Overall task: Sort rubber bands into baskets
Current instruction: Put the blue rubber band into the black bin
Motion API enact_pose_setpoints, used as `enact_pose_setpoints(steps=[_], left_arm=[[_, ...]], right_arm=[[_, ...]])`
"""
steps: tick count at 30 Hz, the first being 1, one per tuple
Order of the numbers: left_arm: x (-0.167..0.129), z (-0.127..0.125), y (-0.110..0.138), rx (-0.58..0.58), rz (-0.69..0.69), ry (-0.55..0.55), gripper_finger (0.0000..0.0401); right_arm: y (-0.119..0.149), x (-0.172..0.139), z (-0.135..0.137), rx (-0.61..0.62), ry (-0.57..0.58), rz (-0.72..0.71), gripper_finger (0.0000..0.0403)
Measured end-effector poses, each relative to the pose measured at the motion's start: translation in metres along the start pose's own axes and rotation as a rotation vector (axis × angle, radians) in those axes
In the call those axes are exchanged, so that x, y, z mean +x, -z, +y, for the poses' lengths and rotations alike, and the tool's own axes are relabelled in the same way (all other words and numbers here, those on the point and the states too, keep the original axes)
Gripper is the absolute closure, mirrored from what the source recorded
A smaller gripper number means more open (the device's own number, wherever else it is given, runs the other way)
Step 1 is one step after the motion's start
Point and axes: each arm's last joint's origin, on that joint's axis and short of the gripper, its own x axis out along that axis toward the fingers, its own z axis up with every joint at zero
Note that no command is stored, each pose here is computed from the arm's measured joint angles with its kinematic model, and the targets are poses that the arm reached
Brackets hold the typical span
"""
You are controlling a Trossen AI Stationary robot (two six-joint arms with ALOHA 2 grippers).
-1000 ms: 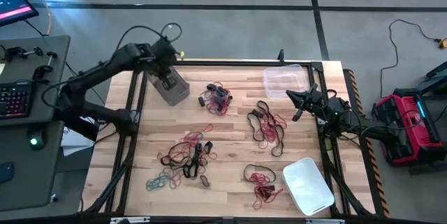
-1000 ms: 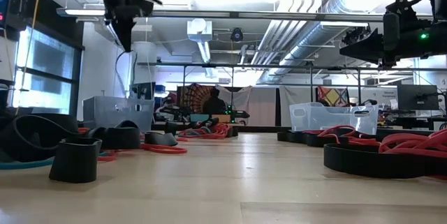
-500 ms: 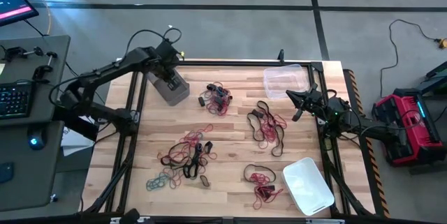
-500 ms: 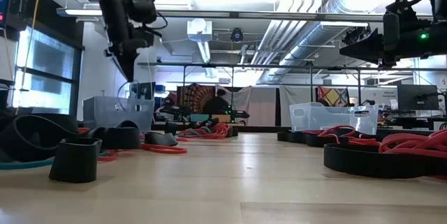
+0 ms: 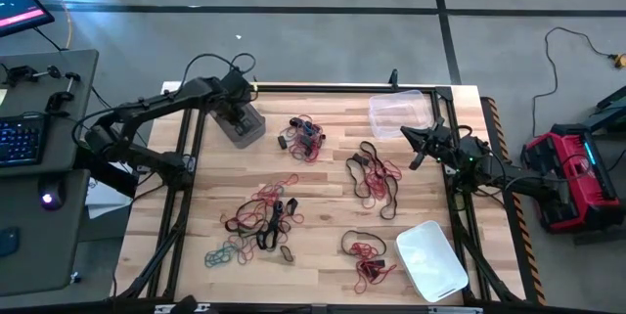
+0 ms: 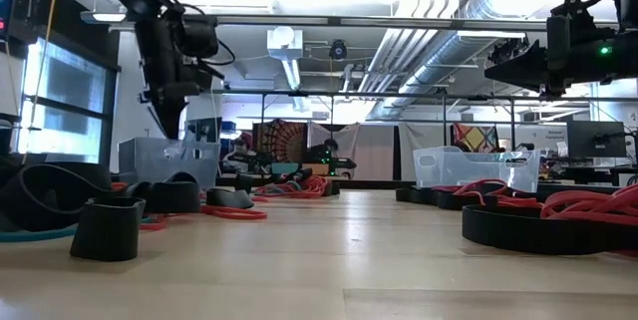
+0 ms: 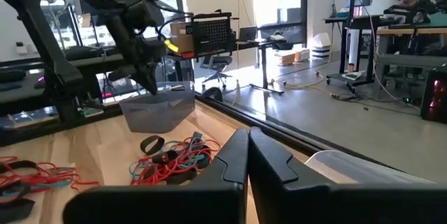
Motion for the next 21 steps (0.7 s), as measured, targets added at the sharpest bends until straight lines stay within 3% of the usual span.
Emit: enact_pose_setpoints(steps=[6, 14, 21], left_arm=[[0.003, -0.001, -0.002, 0.011, -0.04, -0.003, 0.0376], [-0.001, -0.013, -0.005, 0.064, -0.071, 0.009, 0.0281], [-0.031, -0.032, -0.011, 0.141, -0.303, 0.01, 0.0251]], right_arm=[[0.0, 0.0, 0.003, 0.02, -0.088, 0.003, 0.0402], [-0.002, 0.0, 0.004, 0.03, -0.12, -0.007, 0.0402], [-0.002, 0.0, 0.004, 0.029, -0.13, -0.007, 0.0402]])
